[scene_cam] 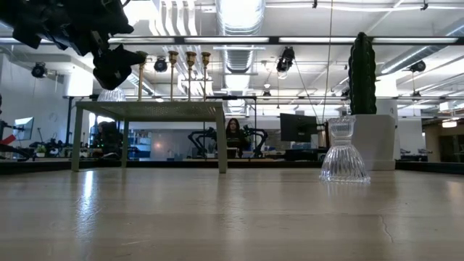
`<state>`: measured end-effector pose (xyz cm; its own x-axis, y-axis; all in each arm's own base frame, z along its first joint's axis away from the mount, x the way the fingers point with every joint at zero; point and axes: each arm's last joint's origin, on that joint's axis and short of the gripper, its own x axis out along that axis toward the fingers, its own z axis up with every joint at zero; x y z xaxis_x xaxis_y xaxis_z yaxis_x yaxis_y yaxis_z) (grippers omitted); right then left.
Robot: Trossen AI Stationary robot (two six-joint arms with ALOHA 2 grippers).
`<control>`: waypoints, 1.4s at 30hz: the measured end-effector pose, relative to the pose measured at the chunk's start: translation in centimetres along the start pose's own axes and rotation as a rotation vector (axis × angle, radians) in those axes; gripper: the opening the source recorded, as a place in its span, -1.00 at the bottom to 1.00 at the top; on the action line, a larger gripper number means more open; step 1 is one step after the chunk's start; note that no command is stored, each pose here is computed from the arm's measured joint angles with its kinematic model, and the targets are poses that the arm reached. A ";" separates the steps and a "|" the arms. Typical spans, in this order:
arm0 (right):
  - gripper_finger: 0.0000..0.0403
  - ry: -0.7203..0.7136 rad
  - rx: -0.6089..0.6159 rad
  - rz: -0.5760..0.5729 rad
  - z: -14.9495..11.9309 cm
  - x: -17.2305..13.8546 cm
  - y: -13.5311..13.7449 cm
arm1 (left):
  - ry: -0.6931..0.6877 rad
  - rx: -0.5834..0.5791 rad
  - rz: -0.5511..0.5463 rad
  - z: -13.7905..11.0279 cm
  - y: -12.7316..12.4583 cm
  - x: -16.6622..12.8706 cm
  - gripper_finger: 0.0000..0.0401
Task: Pick & Place candle stick holders
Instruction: Put the purple glass candle holder on the shelf
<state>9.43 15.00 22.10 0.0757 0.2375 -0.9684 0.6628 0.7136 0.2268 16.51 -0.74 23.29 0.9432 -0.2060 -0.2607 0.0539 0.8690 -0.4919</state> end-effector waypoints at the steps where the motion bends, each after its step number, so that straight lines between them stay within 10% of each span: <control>1: -0.57 0.001 0.000 0.000 0.0 0.0 0.0 | 0.010 -0.003 0.005 -0.1 0.1 0.0 0.17; 18: -0.52 0.023 -0.003 -0.024 0.2 1.8 -0.8 | 0.058 -0.054 0.031 -0.6 0.3 0.0 0.17; 31: -0.88 0.043 -0.055 0.018 0.5 1.9 -0.7 | 0.104 -0.075 0.003 -0.9 0.3 0.1 0.16; 42: -0.88 -0.059 -0.180 0.173 5.0 -0.5 1.3 | 0.017 0.013 0.115 -0.5 0.4 0.1 0.16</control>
<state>14.00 12.54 22.34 0.2234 0.3316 -0.9166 0.4930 0.7727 0.3998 16.47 -0.65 22.62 0.9378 -0.1119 -0.3286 -0.0501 0.8931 -0.4471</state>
